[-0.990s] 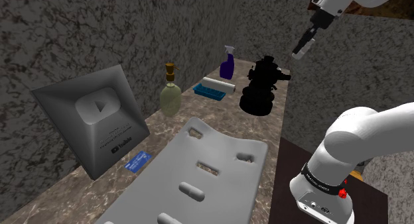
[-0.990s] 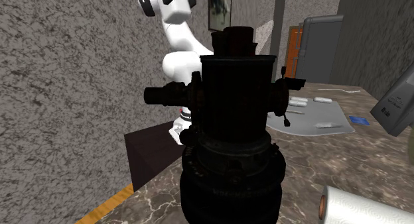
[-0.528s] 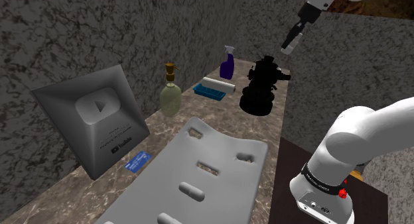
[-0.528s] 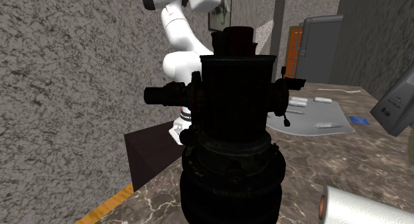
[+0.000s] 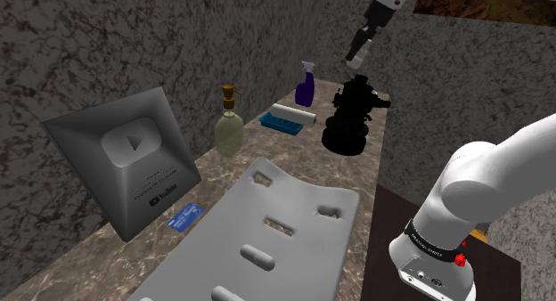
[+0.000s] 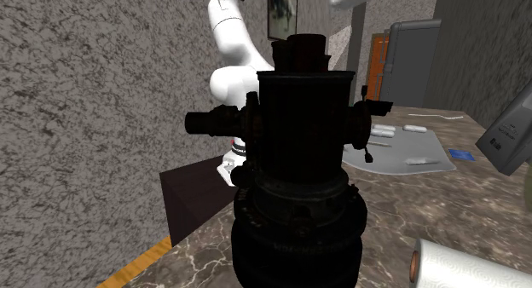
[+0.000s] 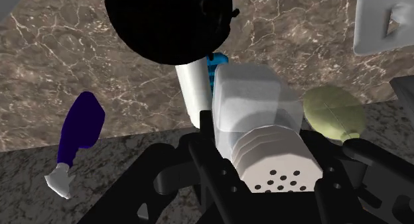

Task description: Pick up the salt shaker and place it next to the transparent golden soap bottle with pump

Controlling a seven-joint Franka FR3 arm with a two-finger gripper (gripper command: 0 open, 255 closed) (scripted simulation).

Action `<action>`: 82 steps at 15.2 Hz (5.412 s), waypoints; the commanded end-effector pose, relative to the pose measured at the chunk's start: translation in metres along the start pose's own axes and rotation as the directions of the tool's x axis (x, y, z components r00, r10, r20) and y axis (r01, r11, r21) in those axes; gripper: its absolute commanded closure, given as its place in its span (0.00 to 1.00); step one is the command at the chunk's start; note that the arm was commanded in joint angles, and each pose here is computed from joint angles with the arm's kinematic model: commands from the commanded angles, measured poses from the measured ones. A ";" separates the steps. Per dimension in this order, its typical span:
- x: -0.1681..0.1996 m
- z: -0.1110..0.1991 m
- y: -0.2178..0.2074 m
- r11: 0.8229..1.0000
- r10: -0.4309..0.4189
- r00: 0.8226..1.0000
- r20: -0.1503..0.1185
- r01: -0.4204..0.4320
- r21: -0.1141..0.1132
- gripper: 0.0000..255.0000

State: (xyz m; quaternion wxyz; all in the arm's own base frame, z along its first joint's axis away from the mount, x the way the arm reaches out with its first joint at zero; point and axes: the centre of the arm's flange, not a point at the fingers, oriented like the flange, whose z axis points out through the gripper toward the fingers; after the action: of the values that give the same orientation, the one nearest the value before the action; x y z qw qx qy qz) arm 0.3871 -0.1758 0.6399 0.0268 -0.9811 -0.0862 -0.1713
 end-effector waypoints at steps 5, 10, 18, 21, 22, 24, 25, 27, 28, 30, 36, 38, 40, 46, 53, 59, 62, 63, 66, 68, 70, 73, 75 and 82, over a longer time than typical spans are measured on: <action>0.070 0.027 -0.028 1.000 0.001 1.000 -0.001 -0.001 0.000 1.00; 0.127 0.048 -0.053 1.000 0.001 1.000 -0.001 -0.001 0.000 1.00; 0.219 0.082 -0.091 1.000 0.001 1.000 -0.001 -0.001 0.000 1.00; 0.254 0.095 -0.106 1.000 0.001 1.000 -0.001 -0.001 0.000 1.00; 0.265 0.100 -0.110 1.000 0.001 1.000 -0.001 -0.001 0.000 1.00; 0.271 0.107 -0.113 1.000 0.001 1.000 -0.001 -0.001 0.000 1.00; 0.269 0.112 -0.113 1.000 0.001 1.000 -0.001 -0.001 0.000 1.00; 0.266 0.122 -0.113 1.000 0.001 1.000 -0.001 -0.001 0.000 1.00; 0.264 0.127 -0.113 1.000 0.001 1.000 -0.001 -0.001 0.000 1.00; 0.260 0.137 -0.113 1.000 0.001 1.000 -0.001 -0.001 0.000 1.00; 0.250 0.167 -0.112 1.000 0.001 1.000 -0.001 -0.001 0.000 1.00; 0.246 0.177 -0.112 1.000 0.001 1.000 -0.001 -0.001 0.000 1.00; 0.242 0.187 -0.111 1.000 0.001 1.000 -0.001 -0.001 0.000 1.00; 0.232 0.216 -0.111 1.000 0.001 1.000 -0.001 -0.001 0.000 1.00; 0.219 0.251 -0.110 1.000 0.001 1.000 -0.001 -0.001 0.000 1.00; 0.208 0.281 -0.109 1.000 0.001 1.000 -0.001 -0.001 0.000 1.00; 0.203 0.296 -0.109 1.000 0.001 1.000 -0.001 -0.001 0.000 1.00; 0.201 0.301 -0.109 1.000 0.001 1.000 -0.001 -0.001 0.000 1.00; 0.196 0.316 -0.108 1.000 0.001 1.000 -0.001 -0.001 0.000 1.00; 0.192 0.326 -0.108 1.000 0.001 1.000 -0.001 -0.001 0.000 1.00; 0.188 0.336 -0.108 1.000 0.001 1.000 -0.001 -0.001 0.000 1.00; 0.183 0.350 -0.107 1.000 0.001 1.000 -0.001 -0.001 0.000 1.00; 0.179 0.360 -0.107 1.000 0.001 1.000 -0.001 -0.001 0.000 1.00; 0.167 0.395 -0.106 1.000 0.001 1.000 -0.001 -0.001 0.000 1.00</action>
State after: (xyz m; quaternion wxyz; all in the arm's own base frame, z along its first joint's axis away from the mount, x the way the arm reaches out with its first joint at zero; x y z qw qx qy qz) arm 0.6532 -0.0118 0.3323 0.0269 -0.9811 -0.0858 -0.1714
